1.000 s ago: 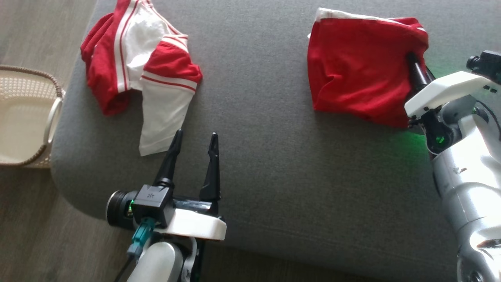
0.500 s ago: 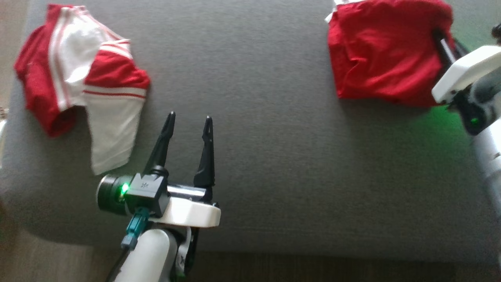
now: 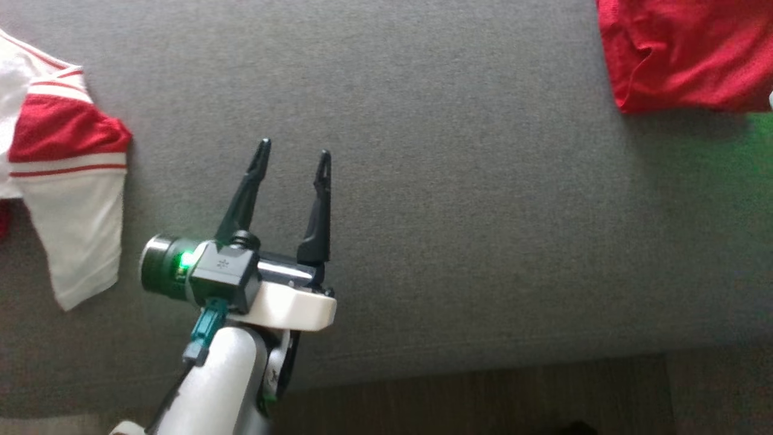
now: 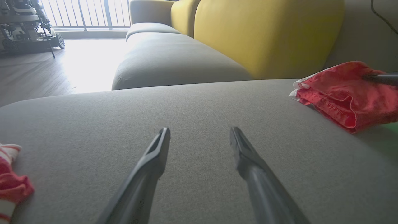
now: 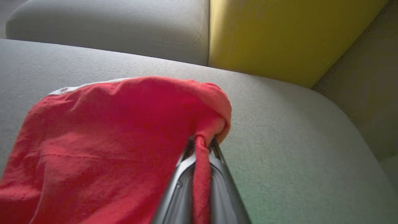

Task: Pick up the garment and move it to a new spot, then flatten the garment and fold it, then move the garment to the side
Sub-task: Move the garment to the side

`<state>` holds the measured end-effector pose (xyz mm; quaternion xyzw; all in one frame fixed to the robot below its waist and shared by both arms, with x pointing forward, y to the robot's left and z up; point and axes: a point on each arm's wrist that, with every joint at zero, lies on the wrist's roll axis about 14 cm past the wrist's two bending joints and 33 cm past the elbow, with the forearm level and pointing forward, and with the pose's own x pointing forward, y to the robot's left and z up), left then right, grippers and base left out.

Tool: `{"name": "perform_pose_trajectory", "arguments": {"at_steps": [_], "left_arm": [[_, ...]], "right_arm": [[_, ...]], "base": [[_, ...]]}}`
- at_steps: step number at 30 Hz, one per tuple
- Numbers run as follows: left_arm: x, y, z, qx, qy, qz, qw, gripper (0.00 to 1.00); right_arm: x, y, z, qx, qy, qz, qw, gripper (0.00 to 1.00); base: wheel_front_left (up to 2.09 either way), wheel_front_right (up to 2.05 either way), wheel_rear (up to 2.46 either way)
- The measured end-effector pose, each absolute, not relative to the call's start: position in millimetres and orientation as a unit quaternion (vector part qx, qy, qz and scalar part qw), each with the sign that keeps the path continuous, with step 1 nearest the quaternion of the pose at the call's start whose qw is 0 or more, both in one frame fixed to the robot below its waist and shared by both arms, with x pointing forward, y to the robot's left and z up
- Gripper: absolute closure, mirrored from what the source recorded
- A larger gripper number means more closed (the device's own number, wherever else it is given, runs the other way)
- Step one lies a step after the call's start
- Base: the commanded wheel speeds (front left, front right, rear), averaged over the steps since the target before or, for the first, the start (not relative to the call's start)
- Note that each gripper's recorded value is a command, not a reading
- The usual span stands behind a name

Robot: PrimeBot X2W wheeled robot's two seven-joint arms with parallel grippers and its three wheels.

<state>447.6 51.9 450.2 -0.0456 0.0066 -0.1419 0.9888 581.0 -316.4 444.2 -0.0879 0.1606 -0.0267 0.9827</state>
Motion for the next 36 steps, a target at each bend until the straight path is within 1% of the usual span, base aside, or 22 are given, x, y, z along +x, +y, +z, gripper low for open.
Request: {"name": "perform_pose_trajectory", "arguments": {"at_steps": [14,23,28,29,30,33,36], "left_arm": [[451,39,437,-0.047,0.018,-0.166,0.985,0.0],[452,36,433,-0.047,0.021,-0.171,0.984,0.0],[452,35,430,-0.049,0.025,-0.174,0.983,0.0],[452,36,430,-0.049,0.025,-0.173,0.983,0.0],[453,36,430,-0.048,0.025,-0.173,0.983,0.0],[453,37,431,-0.047,0.023,-0.171,0.984,0.0],[453,38,433,-0.046,0.02,-0.171,0.984,0.0]], "right_arm": [[580,-358,471,-0.146,0.129,-0.064,0.979,1.0],[581,-372,487,-0.174,0.119,-0.074,0.975,1.0],[586,-368,490,-0.181,0.111,-0.068,0.975,1.0],[587,-369,492,-0.18,0.108,-0.07,0.975,0.76],[587,-370,492,-0.179,0.106,-0.073,0.975,0.0],[588,-371,496,-0.183,0.102,-0.075,0.975,0.0],[590,-372,511,-0.188,0.081,-0.081,0.976,0.0]], "base": [[0.0,0.0,0.0],[0.0,0.0,0.0],[0.0,0.0,0.0],[0.0,0.0,0.0],[0.0,0.0,0.0],[0.0,0.0,0.0],[0.0,0.0,0.0]]}}
